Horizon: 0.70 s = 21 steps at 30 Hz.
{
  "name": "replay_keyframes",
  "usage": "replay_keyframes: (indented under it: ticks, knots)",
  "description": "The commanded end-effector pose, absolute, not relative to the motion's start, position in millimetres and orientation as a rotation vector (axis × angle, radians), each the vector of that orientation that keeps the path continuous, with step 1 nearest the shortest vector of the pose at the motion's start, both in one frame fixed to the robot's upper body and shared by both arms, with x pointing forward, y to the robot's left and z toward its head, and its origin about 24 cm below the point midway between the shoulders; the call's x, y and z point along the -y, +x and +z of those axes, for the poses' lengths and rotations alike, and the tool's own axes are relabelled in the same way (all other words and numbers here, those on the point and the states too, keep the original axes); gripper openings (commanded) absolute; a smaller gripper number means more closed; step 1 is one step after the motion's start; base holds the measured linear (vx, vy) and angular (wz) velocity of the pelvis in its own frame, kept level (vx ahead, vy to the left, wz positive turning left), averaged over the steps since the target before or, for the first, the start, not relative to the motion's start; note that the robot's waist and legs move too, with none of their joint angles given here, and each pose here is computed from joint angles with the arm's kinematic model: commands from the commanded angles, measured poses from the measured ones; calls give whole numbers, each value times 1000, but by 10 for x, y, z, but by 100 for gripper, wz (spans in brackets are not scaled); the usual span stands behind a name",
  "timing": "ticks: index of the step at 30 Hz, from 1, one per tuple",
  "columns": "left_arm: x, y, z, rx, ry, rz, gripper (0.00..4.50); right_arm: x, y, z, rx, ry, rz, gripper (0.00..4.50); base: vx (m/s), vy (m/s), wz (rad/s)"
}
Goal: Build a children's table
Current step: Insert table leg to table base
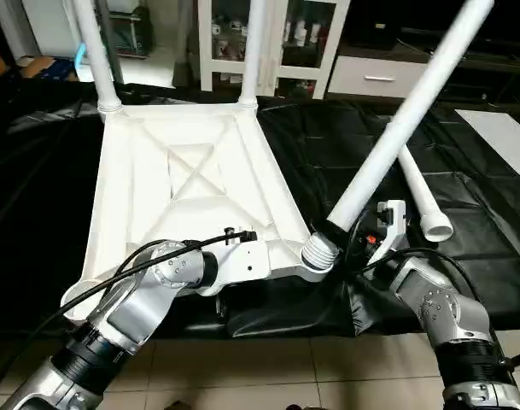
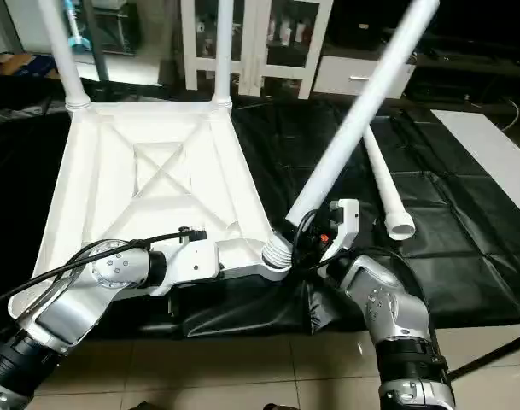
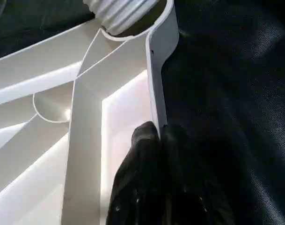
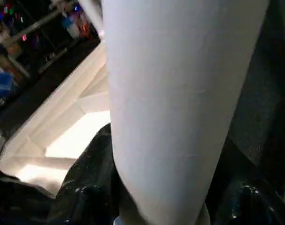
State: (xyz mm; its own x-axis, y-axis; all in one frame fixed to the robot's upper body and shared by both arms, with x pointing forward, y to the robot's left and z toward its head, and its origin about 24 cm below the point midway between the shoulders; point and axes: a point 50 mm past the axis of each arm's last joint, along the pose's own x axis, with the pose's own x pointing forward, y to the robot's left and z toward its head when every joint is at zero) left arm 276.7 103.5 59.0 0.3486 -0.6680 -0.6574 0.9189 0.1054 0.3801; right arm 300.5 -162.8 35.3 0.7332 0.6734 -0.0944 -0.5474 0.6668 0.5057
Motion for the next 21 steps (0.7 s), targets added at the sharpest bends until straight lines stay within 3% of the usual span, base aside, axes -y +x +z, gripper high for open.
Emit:
replay_keyframes:
  ticks: [1,7,11,13,17,21]
  knots:
    - [-1120,2695,350,-497,881,-1214,0,1799,2928,226,-334,406,623,189,0,0,0]
    - [-1114,2726,359,-473,885,-1186,0,1834,2899,359,-241,276,689,189,0,0,0]
    - [-1141,2732,362,-485,890,-1164,0,1838,2820,436,-160,-34,843,189,0,0,0]
    - [-1136,2741,380,-472,884,-1150,0,1843,2799,487,-109,-81,878,189,0,0,0]
    - [-1125,2744,386,-456,867,-1126,0,1866,2863,624,-32,21,822,189,0,0,0]
    - [-1159,2723,346,-480,847,-1095,0,1916,2992,863,64,310,707,189,0,0,0]
